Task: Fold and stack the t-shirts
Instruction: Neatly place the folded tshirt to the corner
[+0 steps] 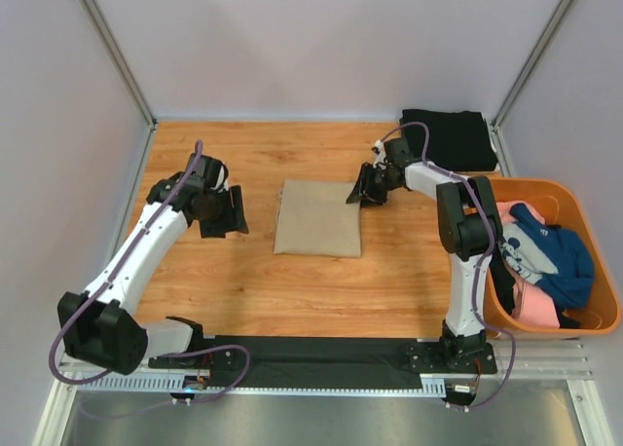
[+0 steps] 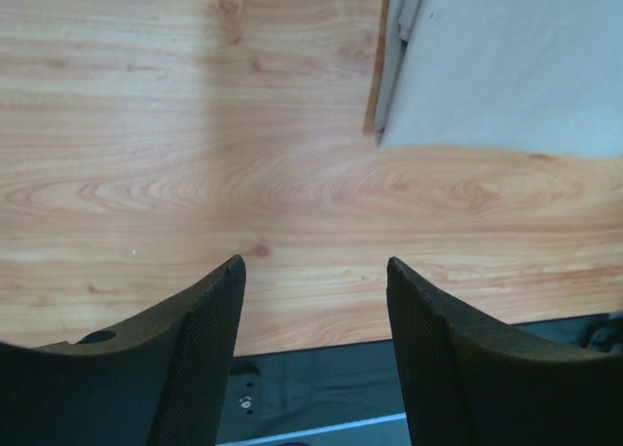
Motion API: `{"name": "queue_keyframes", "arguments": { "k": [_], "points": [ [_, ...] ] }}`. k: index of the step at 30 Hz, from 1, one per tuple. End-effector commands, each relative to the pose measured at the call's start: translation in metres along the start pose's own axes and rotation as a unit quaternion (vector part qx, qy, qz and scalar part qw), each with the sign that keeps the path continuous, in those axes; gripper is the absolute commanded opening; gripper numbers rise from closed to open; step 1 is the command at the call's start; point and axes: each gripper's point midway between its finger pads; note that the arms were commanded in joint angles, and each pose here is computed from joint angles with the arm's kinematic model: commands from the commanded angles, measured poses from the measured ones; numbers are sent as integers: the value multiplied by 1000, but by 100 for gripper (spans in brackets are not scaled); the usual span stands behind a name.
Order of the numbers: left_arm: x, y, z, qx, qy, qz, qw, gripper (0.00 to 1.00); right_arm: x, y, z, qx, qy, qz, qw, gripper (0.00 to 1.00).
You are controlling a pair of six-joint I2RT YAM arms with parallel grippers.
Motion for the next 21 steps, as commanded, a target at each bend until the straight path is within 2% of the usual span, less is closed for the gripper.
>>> {"name": "queue_keyframes", "arguments": {
  "k": [1, 2, 3, 4, 7, 12, 17, 21],
  "points": [
    [11, 13, -5, -32, -18, 3, 999, 67, 6, -36, -27, 29, 1, 10, 1000, 32],
    [13, 20, -7, -42, -20, -1, 999, 67, 9, -38, -25, 22, 3, 17, 1000, 24],
    [16, 21, -9, -46, -20, 0, 999, 67, 10, -37, -24, 18, 1, 19, 1000, 9],
    [22, 19, -15, -46, -22, 7, 999, 67, 10, -35, -22, 12, 4, 17, 1000, 1],
    [33, 19, -23, -63, -31, 11, 998, 66, 17, -17, 0, -19, 31, 17, 999, 0],
    [45, 26, -24, -106, -32, 17, 994, 66, 28, 41, 49, -65, 96, -18, 993, 0],
    [43, 36, -19, -144, -39, -1, 989, 66, 15, 96, 76, -96, 164, -114, 975, 0],
    [42, 35, -19, -144, -39, -5, 989, 65, -6, 137, 101, -128, 186, -184, 957, 0]
  ]
}}
Point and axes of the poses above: each gripper's point midway between its finger pads, its own y axis back along the fingers, its own x axis along the line the jaws close on, z = x × y, and after that the axes turned 8 degrees about y, right-handed
